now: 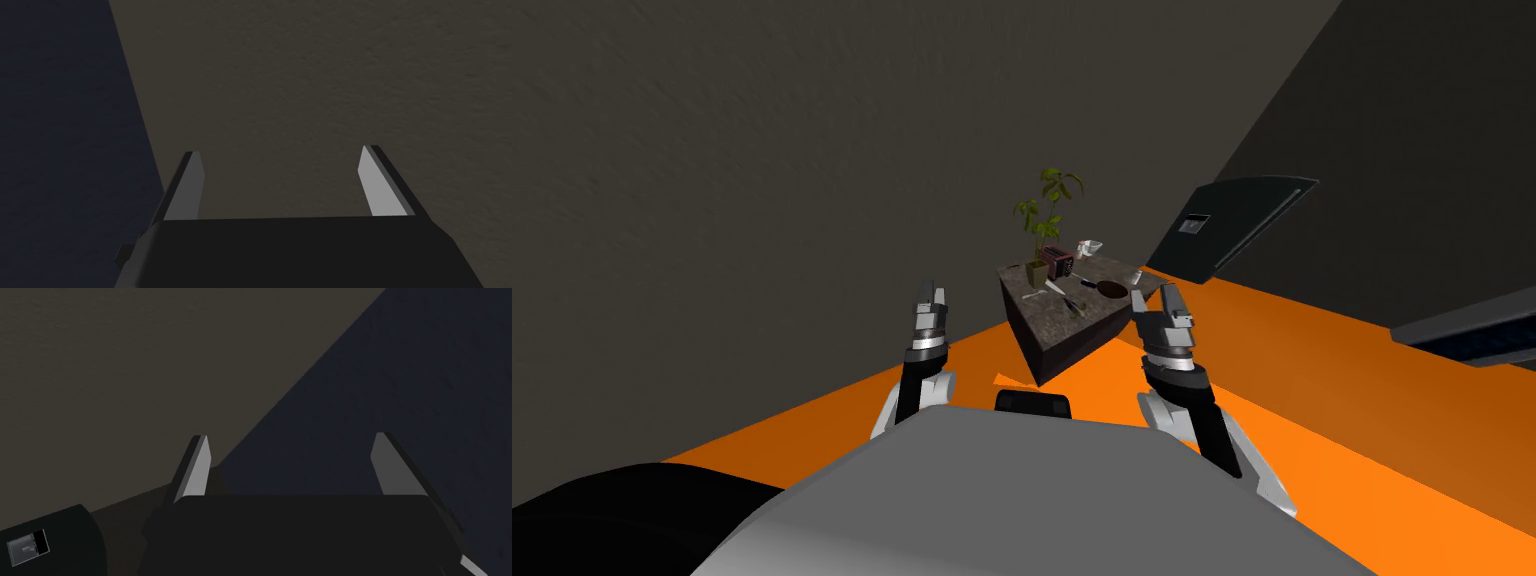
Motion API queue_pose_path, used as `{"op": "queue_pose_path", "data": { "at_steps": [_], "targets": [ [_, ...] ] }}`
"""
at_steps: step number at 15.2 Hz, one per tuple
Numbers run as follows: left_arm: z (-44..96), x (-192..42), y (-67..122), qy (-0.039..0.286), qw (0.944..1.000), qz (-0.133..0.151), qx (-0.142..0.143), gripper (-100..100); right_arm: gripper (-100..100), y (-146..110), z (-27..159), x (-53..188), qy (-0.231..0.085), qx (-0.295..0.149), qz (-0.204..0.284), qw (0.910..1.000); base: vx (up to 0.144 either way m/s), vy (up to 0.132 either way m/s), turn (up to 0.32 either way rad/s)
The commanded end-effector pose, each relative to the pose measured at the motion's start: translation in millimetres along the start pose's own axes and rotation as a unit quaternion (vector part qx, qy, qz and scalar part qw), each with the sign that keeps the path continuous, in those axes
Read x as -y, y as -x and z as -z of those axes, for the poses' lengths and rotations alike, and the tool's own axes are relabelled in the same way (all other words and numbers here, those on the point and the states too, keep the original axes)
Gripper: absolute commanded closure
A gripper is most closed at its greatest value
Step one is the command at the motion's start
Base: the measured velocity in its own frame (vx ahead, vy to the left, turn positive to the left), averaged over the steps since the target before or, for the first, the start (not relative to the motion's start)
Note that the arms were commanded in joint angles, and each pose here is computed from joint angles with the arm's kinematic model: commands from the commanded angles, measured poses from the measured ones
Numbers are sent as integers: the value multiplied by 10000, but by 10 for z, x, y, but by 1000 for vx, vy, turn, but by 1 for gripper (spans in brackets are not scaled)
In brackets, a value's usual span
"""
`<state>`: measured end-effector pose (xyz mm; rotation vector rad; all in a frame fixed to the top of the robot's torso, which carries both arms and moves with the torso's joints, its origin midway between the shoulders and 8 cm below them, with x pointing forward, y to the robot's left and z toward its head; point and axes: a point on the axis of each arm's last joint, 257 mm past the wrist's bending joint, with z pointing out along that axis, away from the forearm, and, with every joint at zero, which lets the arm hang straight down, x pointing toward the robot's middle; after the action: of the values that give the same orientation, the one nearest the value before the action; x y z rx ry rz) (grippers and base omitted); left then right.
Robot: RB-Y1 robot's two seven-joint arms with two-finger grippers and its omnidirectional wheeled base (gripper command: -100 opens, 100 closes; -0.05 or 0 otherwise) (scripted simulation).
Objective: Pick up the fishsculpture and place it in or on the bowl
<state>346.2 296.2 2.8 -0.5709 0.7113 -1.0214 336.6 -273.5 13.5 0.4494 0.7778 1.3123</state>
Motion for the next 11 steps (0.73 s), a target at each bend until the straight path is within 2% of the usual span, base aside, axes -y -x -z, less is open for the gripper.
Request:
{"op": "queue_pose_path", "data": {
  "at_steps": [1,2,3,5,6,7,8,9,10,11],
  "targets": [
    [0,0,0,0,10000,0,0,0,-100,-39,11,69,-57,-176,233,9996,-52,31,49],
    [0,0,0,0,10000,0,0,0,-100,-78,35,152,-130,-386,521,9978,-51,39,62],
    [0,0,0,0,10000,0,0,0,-100,-78,35,152,-130,-386,521,9978,-42,41,55],
    [0,0,0,0,10000,0,0,0,-100,-137,97,339,-273,-788,1114,9903,-50,47,92],
    [0,0,0,0,10000,0,0,0,-100,-139,97,339,-270,-807,1142,9898,-62,51,70],
    [0,0,0,0,10000,0,0,0,-100,-161,133,442,-336,-1016,1469,9833,-57,57,72],
    [0,0,0,0,10000,0,0,0,-100,-161,133,442,-336,-1016,1469,9833,-46,50,50],
    [0,0,0,0,10000,0,0,0,-100,-175,174,551,-399,-1224,1805,9751,-47,55,62],
    [0,0,0,0,10000,0,0,0,-100,-175,174,551,-399,-1224,1805,9751,-43,54,55],
    [0,0,0,0,10000,0,0,0,-100,-182,217,666,-460,-1429,2146,9651,-41,56,64]
  ]
}}
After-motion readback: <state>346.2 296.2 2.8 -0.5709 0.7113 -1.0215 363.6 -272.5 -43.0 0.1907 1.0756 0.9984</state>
